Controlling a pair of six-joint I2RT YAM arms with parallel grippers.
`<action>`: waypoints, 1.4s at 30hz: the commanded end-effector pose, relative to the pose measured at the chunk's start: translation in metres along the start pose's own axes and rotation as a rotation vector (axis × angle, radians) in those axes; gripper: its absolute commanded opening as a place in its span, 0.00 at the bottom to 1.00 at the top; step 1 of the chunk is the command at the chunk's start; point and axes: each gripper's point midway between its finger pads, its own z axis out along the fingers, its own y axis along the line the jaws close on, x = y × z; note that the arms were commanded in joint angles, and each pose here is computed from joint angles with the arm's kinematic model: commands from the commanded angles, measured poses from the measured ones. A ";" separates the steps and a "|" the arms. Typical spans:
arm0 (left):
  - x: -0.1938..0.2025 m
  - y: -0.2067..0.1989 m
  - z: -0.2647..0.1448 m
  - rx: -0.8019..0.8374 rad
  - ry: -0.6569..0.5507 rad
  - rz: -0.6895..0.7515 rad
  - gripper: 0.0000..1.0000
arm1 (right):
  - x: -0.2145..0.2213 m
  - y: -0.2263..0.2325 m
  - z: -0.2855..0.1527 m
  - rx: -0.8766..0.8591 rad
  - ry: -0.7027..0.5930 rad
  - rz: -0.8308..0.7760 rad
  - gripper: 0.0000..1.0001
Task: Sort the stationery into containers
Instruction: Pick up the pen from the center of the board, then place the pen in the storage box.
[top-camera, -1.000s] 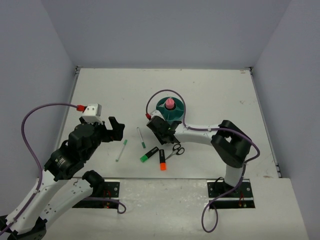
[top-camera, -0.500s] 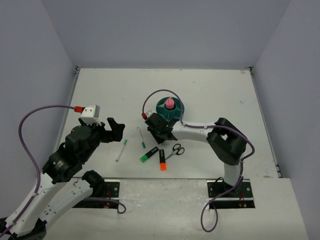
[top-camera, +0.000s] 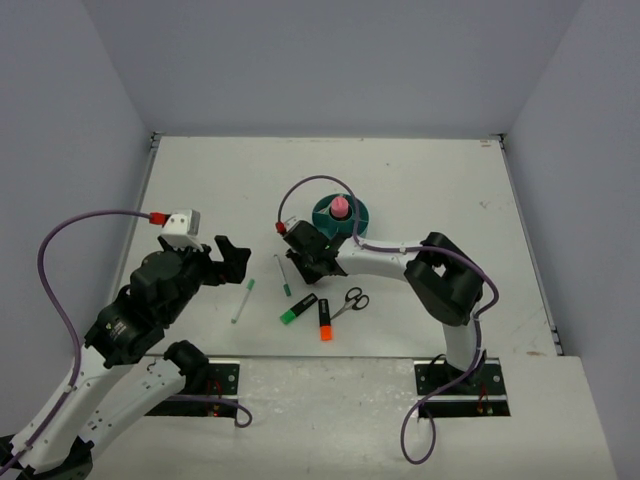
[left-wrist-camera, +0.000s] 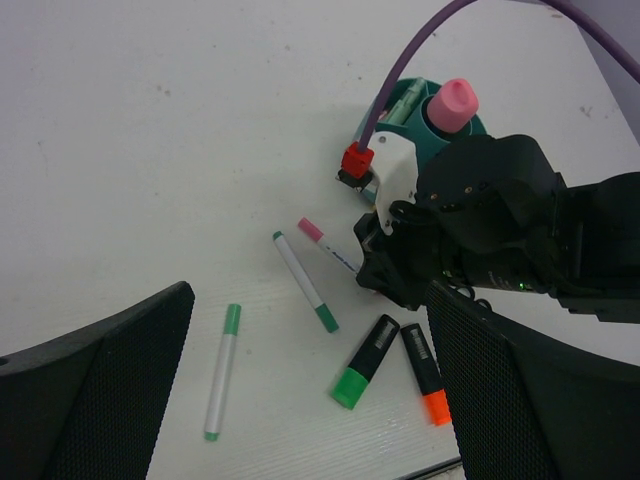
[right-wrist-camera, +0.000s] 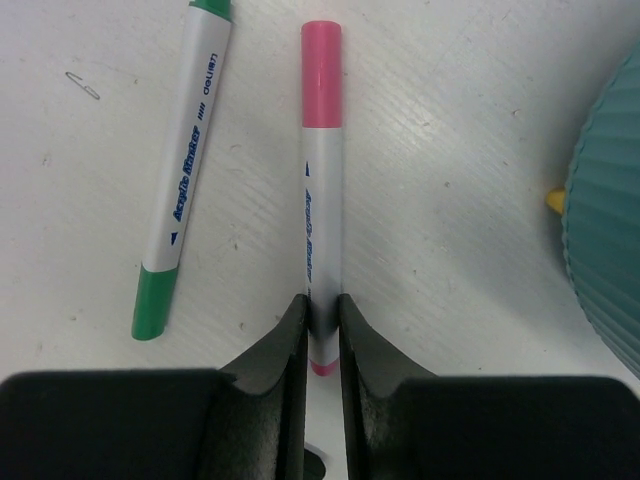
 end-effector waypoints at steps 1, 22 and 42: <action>-0.006 -0.003 0.002 0.011 -0.021 0.014 1.00 | -0.005 0.007 -0.023 -0.030 -0.018 0.040 0.00; 0.002 -0.114 0.014 0.577 0.010 -0.264 1.00 | -0.028 0.048 -0.200 -0.360 -0.516 0.062 0.00; -0.001 -0.168 -0.003 0.923 0.052 -0.296 0.38 | -0.033 0.074 -0.265 -0.505 -0.682 -0.006 0.00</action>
